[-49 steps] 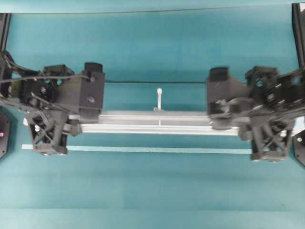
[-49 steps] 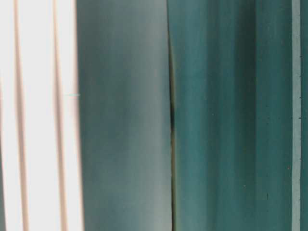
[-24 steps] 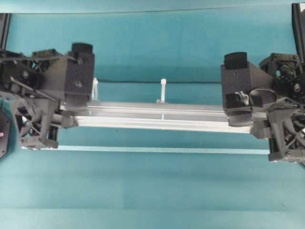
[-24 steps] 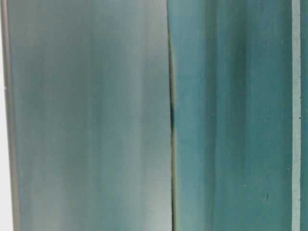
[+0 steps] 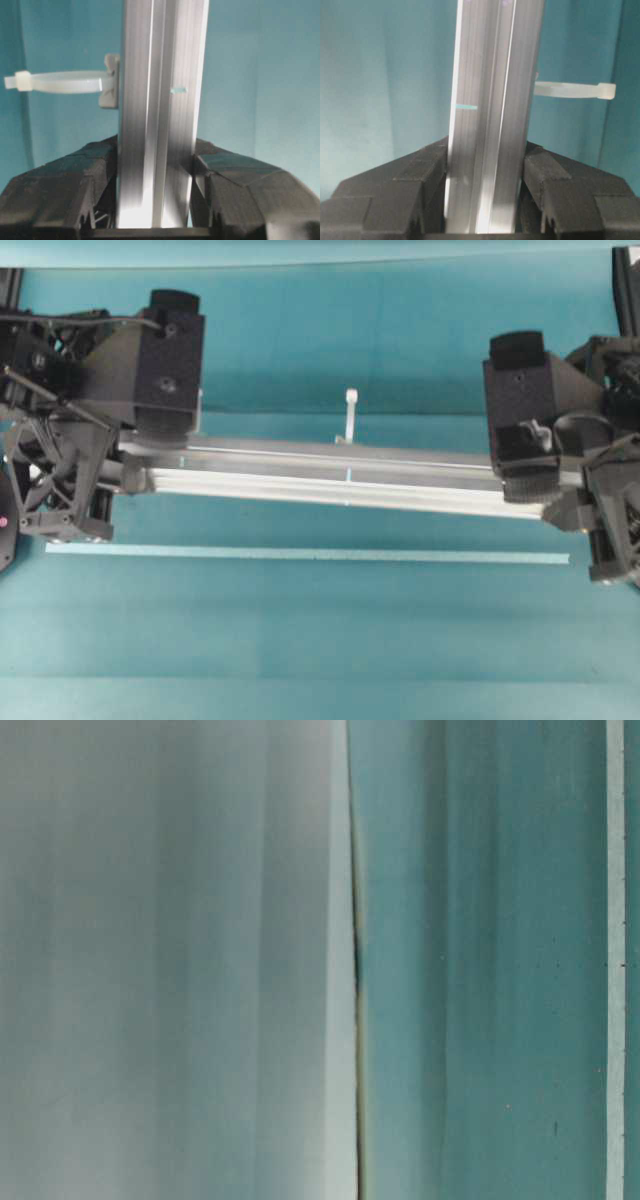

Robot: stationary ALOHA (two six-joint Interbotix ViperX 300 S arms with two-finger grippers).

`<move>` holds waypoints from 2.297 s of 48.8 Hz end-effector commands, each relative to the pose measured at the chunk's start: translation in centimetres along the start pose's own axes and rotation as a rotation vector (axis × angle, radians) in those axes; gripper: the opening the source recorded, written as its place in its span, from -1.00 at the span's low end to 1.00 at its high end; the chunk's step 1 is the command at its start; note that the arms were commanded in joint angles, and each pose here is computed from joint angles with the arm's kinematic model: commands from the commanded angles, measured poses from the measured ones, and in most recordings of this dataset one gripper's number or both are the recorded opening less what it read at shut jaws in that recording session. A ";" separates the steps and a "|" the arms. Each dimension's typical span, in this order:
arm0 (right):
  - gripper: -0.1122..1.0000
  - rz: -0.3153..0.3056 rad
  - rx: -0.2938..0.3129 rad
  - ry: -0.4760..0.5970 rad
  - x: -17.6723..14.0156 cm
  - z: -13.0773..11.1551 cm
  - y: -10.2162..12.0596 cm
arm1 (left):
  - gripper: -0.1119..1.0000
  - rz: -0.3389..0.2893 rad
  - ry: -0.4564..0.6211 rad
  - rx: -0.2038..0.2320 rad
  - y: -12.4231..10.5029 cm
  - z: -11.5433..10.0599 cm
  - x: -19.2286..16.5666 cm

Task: Lift the large metal rail with both hands.
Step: 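Hold the silver rail raised above the table with both grippers, then lower the silver rail back onto the table with both grippers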

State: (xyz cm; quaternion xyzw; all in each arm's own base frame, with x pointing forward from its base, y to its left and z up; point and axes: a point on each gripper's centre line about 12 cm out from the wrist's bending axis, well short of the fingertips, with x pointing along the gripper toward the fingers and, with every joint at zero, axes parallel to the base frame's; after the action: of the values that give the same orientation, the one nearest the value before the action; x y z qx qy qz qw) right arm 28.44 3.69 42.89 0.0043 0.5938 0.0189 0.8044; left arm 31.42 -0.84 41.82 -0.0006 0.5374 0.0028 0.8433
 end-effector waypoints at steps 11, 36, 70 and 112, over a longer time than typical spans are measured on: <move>-0.06 0.012 -0.012 -0.104 -2.3 2.4 0.8 | -0.16 -0.003 -0.078 -0.007 -0.2 1.9 -3.1; -0.06 -0.006 0.003 -0.089 -2.0 1.8 0.0 | -0.16 -0.005 -0.087 -0.017 -0.3 2.1 -3.8; -0.06 -0.023 0.017 -0.066 -1.3 1.0 -0.7 | -0.16 -0.006 -0.087 -0.016 -0.3 2.1 -3.8; -0.06 -0.055 -0.030 -0.005 10.4 -0.7 -1.7 | -0.16 0.007 0.030 -0.021 0.2 -2.2 7.0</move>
State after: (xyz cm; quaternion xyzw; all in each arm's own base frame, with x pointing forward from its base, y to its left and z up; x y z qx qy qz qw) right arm 30.19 2.54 33.13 -0.0188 0.6189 0.0037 0.7852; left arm 32.56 -1.12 33.93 -0.0027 0.5799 0.0054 0.8146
